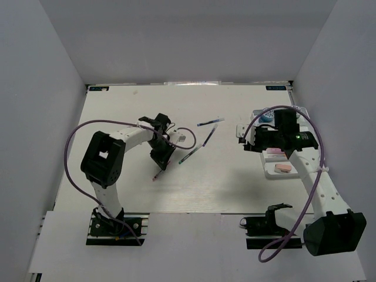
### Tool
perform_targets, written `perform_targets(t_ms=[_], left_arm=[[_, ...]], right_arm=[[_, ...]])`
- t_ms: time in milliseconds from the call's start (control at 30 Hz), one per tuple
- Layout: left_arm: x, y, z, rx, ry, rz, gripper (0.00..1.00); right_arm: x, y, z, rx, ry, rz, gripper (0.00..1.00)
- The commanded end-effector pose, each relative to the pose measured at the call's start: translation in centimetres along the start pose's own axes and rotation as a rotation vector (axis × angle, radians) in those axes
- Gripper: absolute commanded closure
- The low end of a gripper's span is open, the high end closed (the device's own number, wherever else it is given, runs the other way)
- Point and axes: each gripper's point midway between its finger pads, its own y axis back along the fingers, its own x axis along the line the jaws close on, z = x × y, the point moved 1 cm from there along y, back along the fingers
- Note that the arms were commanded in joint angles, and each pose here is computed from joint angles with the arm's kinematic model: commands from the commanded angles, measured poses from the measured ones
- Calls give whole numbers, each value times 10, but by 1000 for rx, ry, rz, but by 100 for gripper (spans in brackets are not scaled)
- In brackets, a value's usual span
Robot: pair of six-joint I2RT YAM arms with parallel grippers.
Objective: Sort the stationery into containers
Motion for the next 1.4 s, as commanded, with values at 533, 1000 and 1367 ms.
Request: perform_targets(t_ms=[533,1000,1367], left_arm=[[-148,109,55,-273,55,-1004,100],[-159,112,38,-249,119,-1110,100],[-163,114,35,-238,159,-1197,100]], right_arm=[[102,-47,179,-447,669,246,53],[124,-64,196,-468,789,251,56],[152,-89,221,-513,872,299,58]])
